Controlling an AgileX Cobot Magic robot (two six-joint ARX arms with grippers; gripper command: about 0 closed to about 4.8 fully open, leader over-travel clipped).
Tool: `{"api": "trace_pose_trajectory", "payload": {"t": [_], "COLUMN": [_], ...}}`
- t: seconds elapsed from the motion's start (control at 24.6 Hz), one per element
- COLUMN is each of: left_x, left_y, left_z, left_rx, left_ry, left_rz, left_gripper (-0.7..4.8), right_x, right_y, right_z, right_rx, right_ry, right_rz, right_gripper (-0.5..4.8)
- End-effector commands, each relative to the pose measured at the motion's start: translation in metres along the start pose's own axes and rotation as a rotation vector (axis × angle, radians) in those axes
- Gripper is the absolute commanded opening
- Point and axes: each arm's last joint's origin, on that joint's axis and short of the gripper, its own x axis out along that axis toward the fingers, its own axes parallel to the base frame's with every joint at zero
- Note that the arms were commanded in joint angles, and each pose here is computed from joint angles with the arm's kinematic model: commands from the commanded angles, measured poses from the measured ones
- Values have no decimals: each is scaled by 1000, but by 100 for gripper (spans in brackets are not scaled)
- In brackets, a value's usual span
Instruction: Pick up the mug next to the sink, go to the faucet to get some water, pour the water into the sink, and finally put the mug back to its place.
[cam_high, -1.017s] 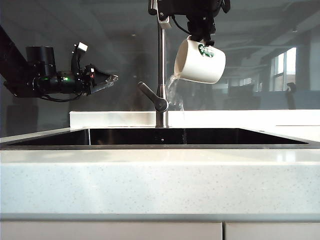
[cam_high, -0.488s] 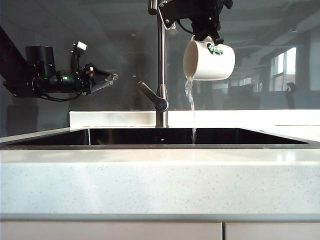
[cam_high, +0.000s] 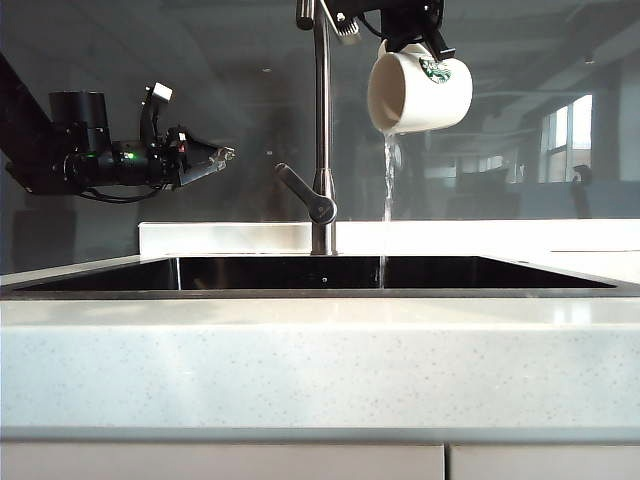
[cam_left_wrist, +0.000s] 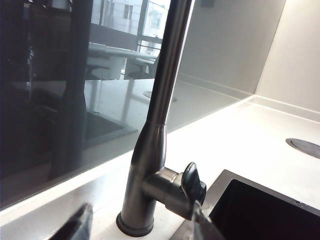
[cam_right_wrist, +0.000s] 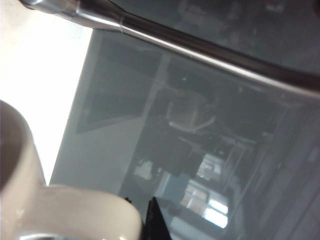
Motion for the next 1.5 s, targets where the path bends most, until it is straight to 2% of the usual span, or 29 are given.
{"api": "trace_pose_trajectory", "payload": {"t": [0.04,0.33,0.81,0.89,1.06,1.14,1.3,1.34,1.38,1.5], "left_x": [0,-1,-3,-3,-3,-3,-4,-4,-4,-10], "left_y": [-2,-2,-2,-3,-4,-5,-6,-7,-9,-10], "left_z": [7,7,8,10,12,11,11,11,12,18], "left_rx": [12,8,8,27,34,35,27,25,48,55], "left_ry": [-7,-7,-10,-18,-23,-1,22,28,39,34], "left_rz": [-15,-15,-30,-40,-60,-104,-147,-164,-210,-244], "left_gripper": [251,251,251,251,251,250,250,251,257,282], "right_x": [-12,-14,-14,-14,-14,-14,-13,-12,-10,-3], "right_y": [-17,-20,-21,-20,-18,-18,-16,-15,-11,1], "right_z": [-5,1,1,2,3,2,0,-2,-8,-29], "right_rx": [-55,-156,-163,-77,187,375,603,652,769,938], "right_ry": [15,-46,-58,-83,-107,-110,-111,-103,-63,-7], "right_rz": [-100,-144,-160,-145,-112,-101,-79,-69,-48,21], "right_gripper": [-5,-5,-5,-5,-5,-5,-5,-5,-5,-5]}}
